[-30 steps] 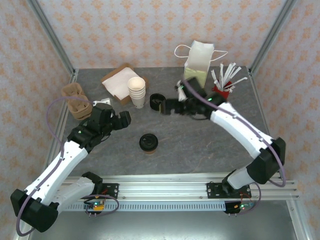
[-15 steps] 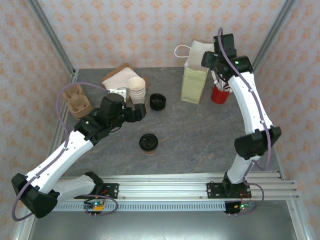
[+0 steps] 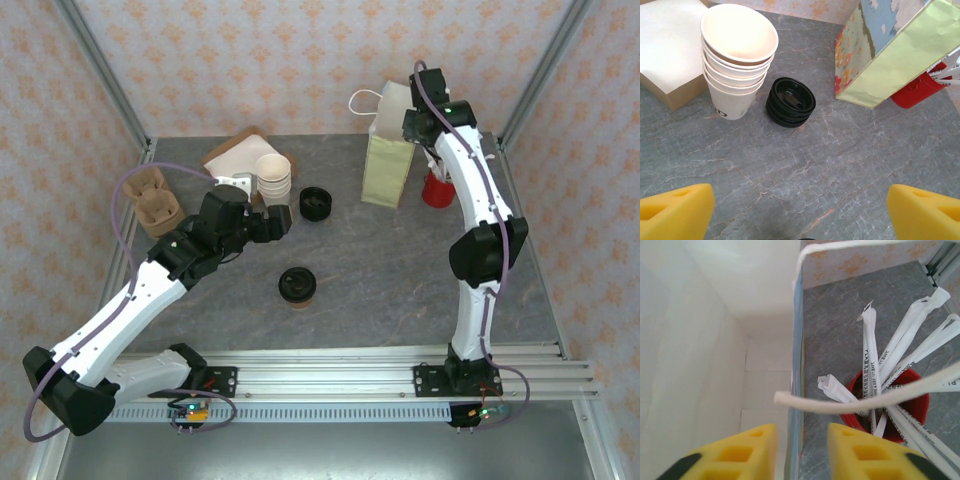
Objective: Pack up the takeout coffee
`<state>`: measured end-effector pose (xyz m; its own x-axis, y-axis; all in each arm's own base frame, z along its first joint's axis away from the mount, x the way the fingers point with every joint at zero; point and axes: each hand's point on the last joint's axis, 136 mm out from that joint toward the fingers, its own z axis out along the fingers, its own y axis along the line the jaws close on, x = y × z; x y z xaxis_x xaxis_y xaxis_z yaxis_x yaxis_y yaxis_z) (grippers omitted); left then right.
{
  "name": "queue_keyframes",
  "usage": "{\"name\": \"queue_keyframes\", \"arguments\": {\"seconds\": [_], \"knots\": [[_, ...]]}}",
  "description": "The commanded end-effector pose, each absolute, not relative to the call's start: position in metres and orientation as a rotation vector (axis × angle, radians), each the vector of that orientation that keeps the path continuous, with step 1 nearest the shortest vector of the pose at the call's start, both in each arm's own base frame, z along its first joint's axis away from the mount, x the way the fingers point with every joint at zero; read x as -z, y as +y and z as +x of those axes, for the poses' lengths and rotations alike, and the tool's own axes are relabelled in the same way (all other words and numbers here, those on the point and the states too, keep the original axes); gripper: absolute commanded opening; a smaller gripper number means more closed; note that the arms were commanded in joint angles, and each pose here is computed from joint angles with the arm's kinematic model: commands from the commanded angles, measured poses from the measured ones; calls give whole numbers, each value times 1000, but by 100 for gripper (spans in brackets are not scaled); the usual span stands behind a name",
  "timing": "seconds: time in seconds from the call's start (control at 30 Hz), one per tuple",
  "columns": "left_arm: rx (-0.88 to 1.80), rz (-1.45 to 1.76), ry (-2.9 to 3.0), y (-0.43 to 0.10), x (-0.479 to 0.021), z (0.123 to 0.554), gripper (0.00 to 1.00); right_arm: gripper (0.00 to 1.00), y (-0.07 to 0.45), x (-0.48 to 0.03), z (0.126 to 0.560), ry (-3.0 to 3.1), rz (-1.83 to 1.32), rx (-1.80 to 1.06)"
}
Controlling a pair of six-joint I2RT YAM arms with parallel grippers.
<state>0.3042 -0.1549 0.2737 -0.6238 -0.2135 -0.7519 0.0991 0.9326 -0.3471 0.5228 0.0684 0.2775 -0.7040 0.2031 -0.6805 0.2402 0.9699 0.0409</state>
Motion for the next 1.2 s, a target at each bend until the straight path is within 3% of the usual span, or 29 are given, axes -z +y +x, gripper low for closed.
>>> {"name": "queue_keyframes", "arguments": {"seconds": [0.0,0.17,0.37,0.8,1.0,1.17], "knots": [[424,-88,2163,-148,-287,302,90,25,65,-278,529,2365,315,60],[400,-98,2167,-143,-284,300,90,9,71,-279,524,2390,270,28],[332,-105,2169,-133,-281,298,90,2,86,-297,484,2420,209,-124],[219,-158,2159,-104,-286,297,90,1,107,-278,333,2528,-38,-161],[208,-174,2172,-101,-282,300,90,0,129,-267,291,2538,-123,-396],[201,-179,2180,-101,-283,304,90,0,142,-264,283,2529,-194,-478]]}}
